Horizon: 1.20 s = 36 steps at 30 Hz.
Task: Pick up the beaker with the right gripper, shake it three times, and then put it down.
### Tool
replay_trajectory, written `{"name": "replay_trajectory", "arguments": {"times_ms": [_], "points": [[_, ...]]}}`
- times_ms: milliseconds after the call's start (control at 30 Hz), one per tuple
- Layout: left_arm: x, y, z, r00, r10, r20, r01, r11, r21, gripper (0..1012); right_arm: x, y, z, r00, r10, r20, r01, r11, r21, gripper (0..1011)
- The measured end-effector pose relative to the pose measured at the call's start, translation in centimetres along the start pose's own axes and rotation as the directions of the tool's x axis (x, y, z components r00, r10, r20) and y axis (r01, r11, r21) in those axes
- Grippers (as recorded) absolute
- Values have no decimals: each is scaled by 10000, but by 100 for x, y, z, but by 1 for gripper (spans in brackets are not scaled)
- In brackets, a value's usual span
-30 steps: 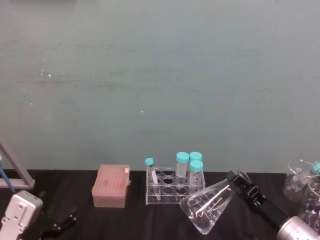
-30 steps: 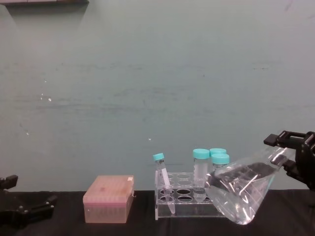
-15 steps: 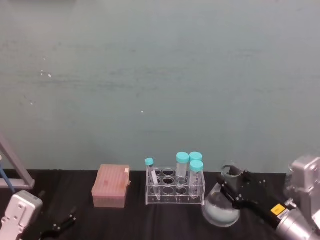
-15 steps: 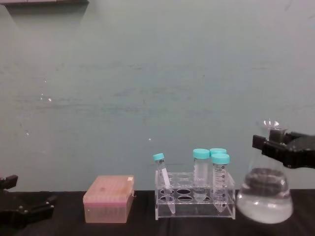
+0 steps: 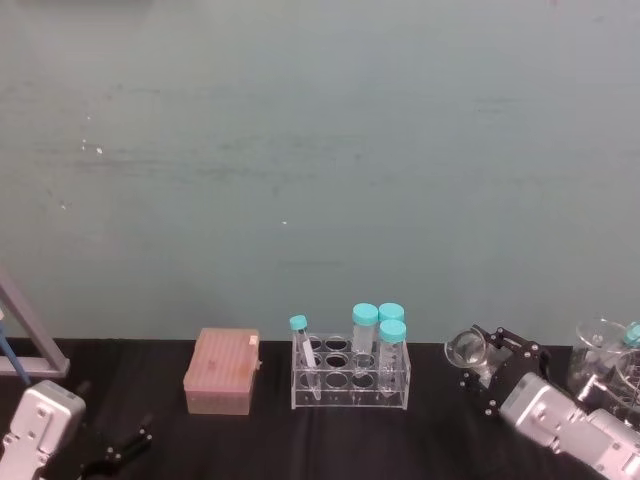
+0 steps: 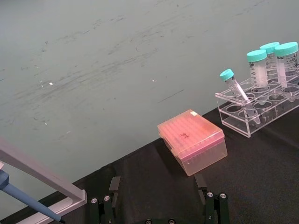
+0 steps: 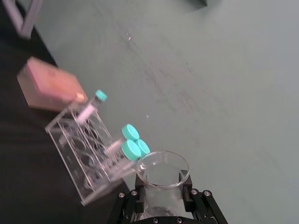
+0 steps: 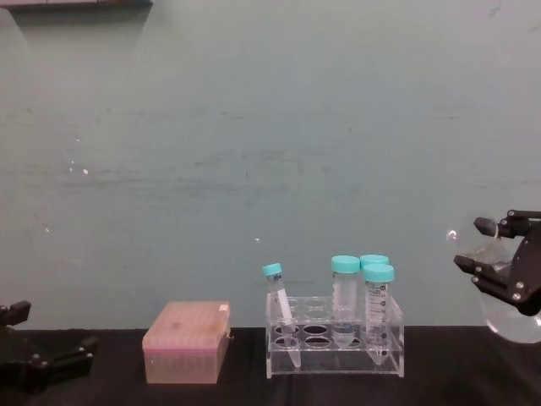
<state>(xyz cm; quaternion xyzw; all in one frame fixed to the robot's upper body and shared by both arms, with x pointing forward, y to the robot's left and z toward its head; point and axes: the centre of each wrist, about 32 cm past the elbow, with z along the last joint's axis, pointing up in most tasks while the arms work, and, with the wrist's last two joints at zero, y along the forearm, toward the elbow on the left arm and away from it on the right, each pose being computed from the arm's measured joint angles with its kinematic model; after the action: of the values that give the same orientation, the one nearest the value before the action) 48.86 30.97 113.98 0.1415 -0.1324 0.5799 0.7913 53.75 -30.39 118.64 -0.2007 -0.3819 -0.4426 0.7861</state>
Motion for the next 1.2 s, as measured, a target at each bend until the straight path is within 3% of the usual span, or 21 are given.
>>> {"name": "replay_trajectory", "arguments": {"times_ms": [67, 233, 400, 467, 567, 600, 667, 700, 767, 800, 867, 900, 1067, 1200], "points": [[0, 0, 0, 10000, -1, 1, 1, 10000, 1, 1000, 2, -2, -7, 9973, -3, 733, 8, 10000, -67, 450], [0, 0, 0, 10000, 0, 0, 0, 10000, 0, 1000, 15, 4, -12, 9818, -44, 1898, 71, 9999, -132, 450], [0, 0, 0, 10000, 0, 0, 0, 10000, -1, 1000, 22, 12, -11, 9777, -75, 2100, 109, 9998, -151, 450], [0, 0, 0, 10000, -1, 0, 1, 10000, 1, 1000, 33, 16, -7, 9853, -67, 1707, 93, 9999, -146, 450], [0, 0, 0, 10000, 0, 0, 0, 10000, 0, 1000, 34, 17, 21, 9995, 63, 308, -59, 9999, -137, 450], [0, 0, 0, 10000, 0, 1, 0, 10000, 1, 1000, 38, 17, 42, 9972, 138, -738, -148, 9998, -130, 450], [0, 0, 0, 10000, 0, 0, 0, 10000, -1, 1000, 27, 13, 63, 9824, 215, -1858, -233, 9997, -79, 450], [0, 0, 0, 10000, 0, 0, 0, 10000, 0, 1000, 8, 7, 87, 9581, 259, -2853, -262, 9997, 27, 450], [0, 0, 0, 10000, 0, 0, 0, 10000, 0, 1000, -6, 1, 113, 9278, 269, -3720, -234, 9996, 138, 450], [0, 0, 0, 10000, 0, 0, 0, 10000, 0, 1000, -26, -7, 134, 8969, 286, -4413, -220, 9996, 201, 450], [0, 0, 0, 10000, 0, 0, 0, 10000, 0, 1000, -46, -13, 162, 8623, 297, -5055, -228, 9995, 198, 450], [0, 0, 0, 10000, 0, 0, 0, 10000, 0, 1000, -66, -19, 186, 8308, 311, -5557, -261, 9995, 169, 450], [0, 0, 0, 10000, 0, 0, 0, 10000, 0, 1000, -97, -36, 218, 7756, 287, -6305, -417, 9991, -59, 450], [0, 0, 0, 10000, 0, 0, 0, 10000, 0, 1000, -104, -44, 226, 7516, 237, -6592, -540, 9982, -257, 450]]}}
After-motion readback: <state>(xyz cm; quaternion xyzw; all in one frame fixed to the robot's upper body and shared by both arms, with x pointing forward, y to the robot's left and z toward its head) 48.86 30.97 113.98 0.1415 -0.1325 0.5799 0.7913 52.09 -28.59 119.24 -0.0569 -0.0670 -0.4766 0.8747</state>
